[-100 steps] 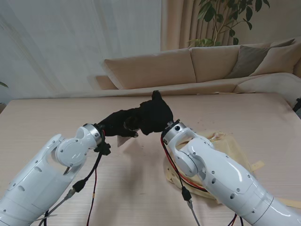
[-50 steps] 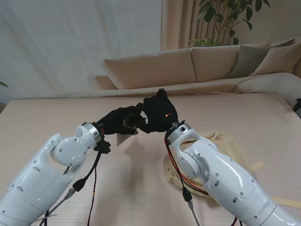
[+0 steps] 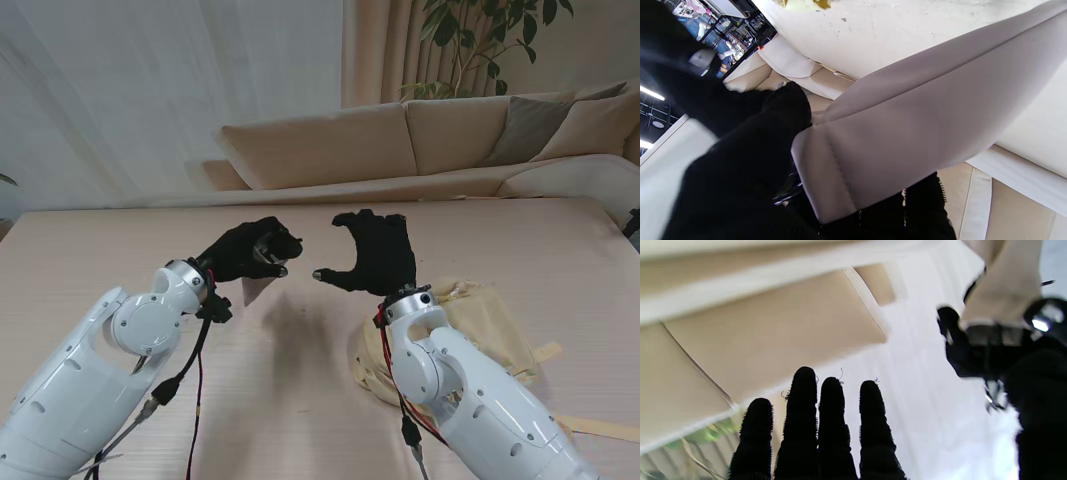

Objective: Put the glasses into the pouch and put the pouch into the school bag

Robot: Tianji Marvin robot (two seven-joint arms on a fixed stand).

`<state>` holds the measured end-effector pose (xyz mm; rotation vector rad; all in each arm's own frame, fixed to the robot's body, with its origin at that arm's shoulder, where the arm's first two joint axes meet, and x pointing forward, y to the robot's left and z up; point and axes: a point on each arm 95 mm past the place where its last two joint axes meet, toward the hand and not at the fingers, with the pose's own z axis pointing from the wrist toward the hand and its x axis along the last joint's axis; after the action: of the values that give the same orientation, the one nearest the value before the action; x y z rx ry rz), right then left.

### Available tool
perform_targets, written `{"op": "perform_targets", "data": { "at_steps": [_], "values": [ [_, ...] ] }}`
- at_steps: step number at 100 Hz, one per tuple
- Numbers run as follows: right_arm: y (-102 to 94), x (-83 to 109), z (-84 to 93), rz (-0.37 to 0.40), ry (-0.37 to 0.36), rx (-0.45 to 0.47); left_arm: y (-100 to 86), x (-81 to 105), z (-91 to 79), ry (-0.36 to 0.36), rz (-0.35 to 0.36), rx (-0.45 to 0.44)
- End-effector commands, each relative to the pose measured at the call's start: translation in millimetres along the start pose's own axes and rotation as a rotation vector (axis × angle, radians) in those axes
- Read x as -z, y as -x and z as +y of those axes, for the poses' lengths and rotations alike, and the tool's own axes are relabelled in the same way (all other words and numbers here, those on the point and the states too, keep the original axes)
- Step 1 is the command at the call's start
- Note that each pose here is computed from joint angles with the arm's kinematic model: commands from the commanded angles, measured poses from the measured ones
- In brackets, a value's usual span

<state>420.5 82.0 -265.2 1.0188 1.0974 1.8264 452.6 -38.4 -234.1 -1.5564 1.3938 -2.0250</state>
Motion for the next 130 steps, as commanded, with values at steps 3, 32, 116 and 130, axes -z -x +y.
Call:
{"op": "perform_targets", "data": {
  "at_steps": [3, 32, 116, 130],
  "values": [
    [-5.2, 13.6, -25.2, -0.030, -0.091, -0.055, -7.7, -3.6, 0.3, -0.015, 0.025, 0.027],
    [-32.3, 14.3, -38.8, -0.070, -0.206, -0.154, -16.8, -11.9, 10.6, -0.039, 0.065, 0.147],
    [-76.5, -8.3, -51.2, -0.214, -0.157, -0.440, -20.9, -21.5, 29.0, -0.096, 0.079, 0.508],
    [-78.7, -11.5, -51.8, -0.227, -0.122, -0.479, -19.9, -22.5, 32.2, -0.090, 0.084, 0.569]
  ]
}}
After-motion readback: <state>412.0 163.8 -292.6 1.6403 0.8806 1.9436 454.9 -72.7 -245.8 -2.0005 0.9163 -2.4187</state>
